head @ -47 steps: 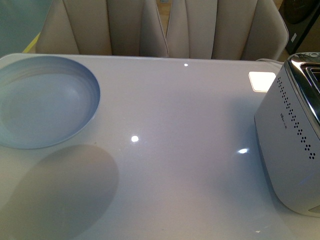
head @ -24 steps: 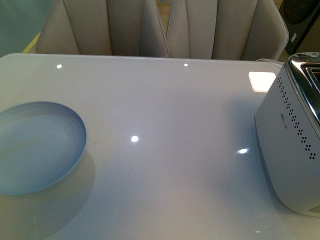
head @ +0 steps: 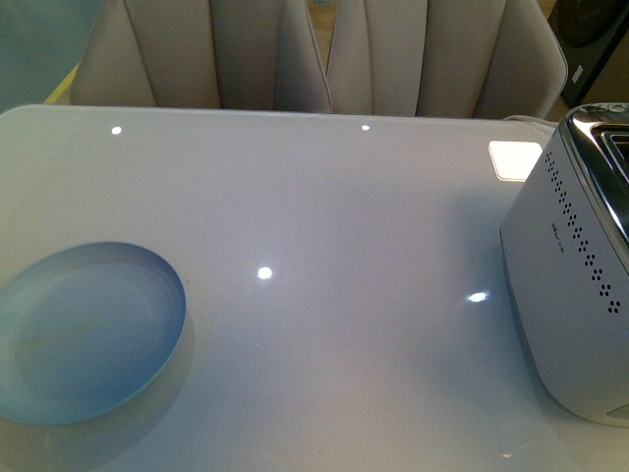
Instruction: Left arm holds plate, right arm toasts bread
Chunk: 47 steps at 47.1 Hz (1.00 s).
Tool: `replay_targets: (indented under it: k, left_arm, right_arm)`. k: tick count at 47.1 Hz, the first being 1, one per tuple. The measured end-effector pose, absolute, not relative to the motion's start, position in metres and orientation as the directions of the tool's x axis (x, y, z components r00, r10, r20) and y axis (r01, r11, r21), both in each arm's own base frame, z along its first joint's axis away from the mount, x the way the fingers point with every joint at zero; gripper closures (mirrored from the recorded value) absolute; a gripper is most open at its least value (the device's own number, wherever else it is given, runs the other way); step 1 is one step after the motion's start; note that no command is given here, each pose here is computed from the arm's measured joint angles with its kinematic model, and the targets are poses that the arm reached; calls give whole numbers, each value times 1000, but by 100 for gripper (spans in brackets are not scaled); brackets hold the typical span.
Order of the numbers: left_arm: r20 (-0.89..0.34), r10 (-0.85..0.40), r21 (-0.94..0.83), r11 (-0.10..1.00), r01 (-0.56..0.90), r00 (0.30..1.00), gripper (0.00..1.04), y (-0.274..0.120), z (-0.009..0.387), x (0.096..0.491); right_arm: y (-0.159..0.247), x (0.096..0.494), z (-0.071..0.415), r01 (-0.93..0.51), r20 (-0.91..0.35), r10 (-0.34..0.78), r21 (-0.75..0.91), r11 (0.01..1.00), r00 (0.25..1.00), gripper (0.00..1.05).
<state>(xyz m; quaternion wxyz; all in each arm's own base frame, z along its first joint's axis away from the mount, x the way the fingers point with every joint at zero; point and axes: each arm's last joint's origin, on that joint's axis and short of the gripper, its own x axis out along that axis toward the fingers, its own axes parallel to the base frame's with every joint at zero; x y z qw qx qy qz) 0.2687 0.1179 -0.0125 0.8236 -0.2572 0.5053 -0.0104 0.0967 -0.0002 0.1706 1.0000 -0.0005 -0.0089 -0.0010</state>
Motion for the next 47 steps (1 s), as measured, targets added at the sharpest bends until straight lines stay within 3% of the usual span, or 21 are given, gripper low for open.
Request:
replay_targets:
  k: [21, 29, 47]
  left_arm:
    - [-832, -285, -439, 863, -249, 476, 101, 125, -27, 260]
    - [-830, -283, -437, 865, -246, 481, 73, 125, -27, 261]
    - [-814, -268, -440, 864, -245, 516, 22, 126, -19, 267]
  right_arm:
    - [0, 97, 171, 2, 18, -2, -1, 1000, 1000, 9]
    - [0, 97, 171, 2, 18, -2, -1, 1000, 1000, 9]
    - [0, 97, 171, 2, 18, -2, -1, 1000, 1000, 9]
